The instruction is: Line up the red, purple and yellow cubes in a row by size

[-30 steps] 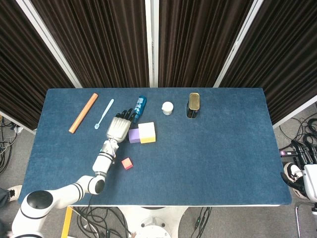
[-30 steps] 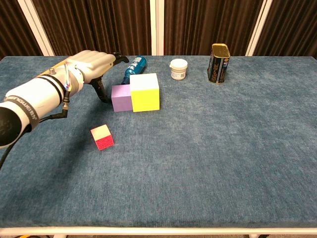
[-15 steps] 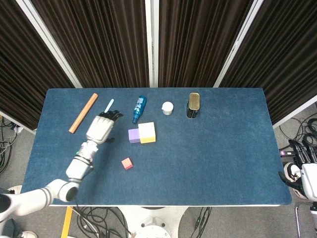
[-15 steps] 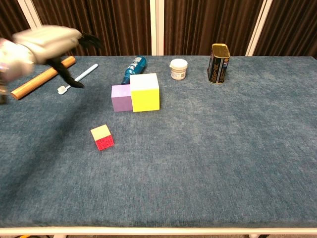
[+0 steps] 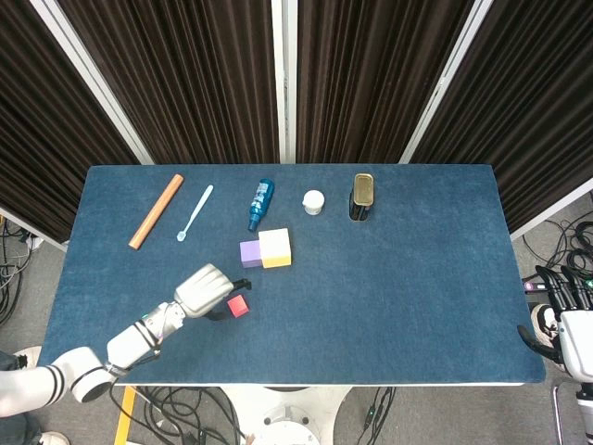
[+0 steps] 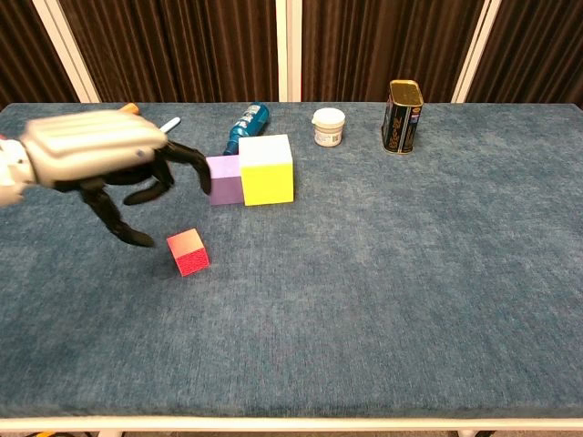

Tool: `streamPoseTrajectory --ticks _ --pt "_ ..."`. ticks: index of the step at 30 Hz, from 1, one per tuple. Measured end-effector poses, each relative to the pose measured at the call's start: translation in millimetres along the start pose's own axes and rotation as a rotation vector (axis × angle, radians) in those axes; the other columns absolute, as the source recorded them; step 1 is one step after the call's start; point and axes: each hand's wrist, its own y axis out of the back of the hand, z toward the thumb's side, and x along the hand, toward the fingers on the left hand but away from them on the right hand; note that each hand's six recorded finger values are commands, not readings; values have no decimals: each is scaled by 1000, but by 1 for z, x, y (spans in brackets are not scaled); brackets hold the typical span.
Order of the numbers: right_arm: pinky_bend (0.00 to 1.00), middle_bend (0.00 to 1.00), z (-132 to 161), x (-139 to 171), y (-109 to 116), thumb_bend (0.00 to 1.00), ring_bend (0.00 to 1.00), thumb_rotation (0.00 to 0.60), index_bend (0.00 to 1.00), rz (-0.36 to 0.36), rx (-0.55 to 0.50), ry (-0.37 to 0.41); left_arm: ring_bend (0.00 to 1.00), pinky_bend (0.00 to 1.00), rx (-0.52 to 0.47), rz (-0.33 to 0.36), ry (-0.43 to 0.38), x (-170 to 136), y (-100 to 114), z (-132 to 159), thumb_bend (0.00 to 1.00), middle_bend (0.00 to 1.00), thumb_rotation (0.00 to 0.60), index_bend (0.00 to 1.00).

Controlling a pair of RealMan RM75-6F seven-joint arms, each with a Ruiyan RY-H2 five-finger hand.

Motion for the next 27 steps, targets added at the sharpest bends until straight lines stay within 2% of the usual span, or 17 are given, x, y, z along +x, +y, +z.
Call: streamPoseTrajectory --ticks 5,14,20,27 --pt "128 118 -2 1 0 128 14 600 46 -1 -1 -5 952 1000 49 -59 -26 16 -11 6 210 965 600 397" --pt "128 118 -5 0 -2 128 14 600 47 5 -4 -15 951 1000 137 -120 -37 19 -30 7 259 961 600 421" --pt "128 118 -4 -2 -4 128 13 600 47 11 -5 -14 950 1000 128 -127 -37 20 -37 8 282 959 600 430" --pt "128 118 -5 -3 -4 128 13 600 47 12 -2 -17 950 1000 101 -113 -22 25 -41 7 307 961 600 542"
